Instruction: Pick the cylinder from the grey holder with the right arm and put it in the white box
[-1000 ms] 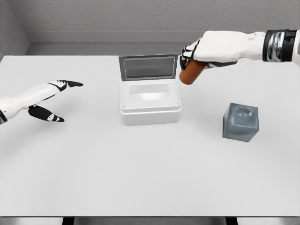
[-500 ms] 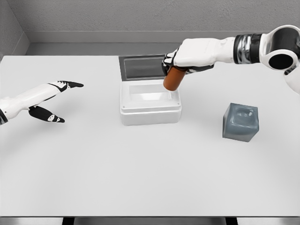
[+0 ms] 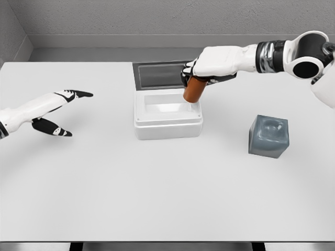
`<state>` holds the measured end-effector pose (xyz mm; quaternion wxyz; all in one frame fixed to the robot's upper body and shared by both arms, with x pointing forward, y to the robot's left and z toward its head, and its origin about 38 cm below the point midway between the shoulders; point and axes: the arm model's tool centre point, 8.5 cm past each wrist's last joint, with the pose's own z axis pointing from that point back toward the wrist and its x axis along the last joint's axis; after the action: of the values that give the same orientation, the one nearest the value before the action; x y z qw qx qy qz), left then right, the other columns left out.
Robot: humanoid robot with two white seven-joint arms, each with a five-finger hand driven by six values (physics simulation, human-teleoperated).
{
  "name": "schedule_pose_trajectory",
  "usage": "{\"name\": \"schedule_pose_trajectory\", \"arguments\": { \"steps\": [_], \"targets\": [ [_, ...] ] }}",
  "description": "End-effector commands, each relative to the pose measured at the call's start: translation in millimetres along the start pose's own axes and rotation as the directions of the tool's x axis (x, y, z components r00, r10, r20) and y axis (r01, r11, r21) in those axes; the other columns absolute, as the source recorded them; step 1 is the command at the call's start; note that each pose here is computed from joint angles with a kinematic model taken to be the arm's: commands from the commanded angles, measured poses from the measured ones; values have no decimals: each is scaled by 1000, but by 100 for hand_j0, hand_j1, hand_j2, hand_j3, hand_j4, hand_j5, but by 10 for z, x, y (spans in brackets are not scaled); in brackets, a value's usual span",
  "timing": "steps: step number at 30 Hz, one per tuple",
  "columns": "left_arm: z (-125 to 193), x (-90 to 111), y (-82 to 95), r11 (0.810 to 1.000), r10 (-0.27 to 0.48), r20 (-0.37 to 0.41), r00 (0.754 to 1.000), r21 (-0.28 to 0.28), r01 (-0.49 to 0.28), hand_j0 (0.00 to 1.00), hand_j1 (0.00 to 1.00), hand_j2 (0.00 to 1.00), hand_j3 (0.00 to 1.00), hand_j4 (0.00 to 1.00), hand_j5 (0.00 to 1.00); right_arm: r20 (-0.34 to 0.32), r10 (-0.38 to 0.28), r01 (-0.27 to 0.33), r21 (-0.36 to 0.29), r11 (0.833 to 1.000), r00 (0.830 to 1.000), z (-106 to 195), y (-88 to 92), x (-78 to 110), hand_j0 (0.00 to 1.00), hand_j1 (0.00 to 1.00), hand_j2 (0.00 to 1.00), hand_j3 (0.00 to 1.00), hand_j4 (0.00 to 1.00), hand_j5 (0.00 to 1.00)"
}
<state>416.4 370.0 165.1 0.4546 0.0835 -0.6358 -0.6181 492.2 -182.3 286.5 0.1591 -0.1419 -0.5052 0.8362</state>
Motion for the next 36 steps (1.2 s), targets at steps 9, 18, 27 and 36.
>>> {"name": "schedule_pose_trajectory", "arguments": {
  "steps": [9,18,27,36],
  "targets": [
    [3,-1,16,1000,4,0,1000,6,-4,100,100,100,100,100,100,18,25,-24,-28,999,1000,0,-121,78,100,100,100,100,100,100],
    [-104,65,228,999,-24,25,999,44,23,100,100,100,100,100,100,-212,-59,54,-29,998,976,1088,279,-378,100,100,100,100,100,100],
    [-1269,-143,427,977,169,13,985,130,-170,100,100,100,100,100,100,-289,-125,107,-79,991,949,1456,491,-466,100,100,100,100,100,100],
    [-1401,-157,287,903,364,83,928,212,-373,100,100,100,100,100,100,-229,-180,121,-252,960,956,1207,298,-415,100,100,100,100,100,100]
  ]
}}
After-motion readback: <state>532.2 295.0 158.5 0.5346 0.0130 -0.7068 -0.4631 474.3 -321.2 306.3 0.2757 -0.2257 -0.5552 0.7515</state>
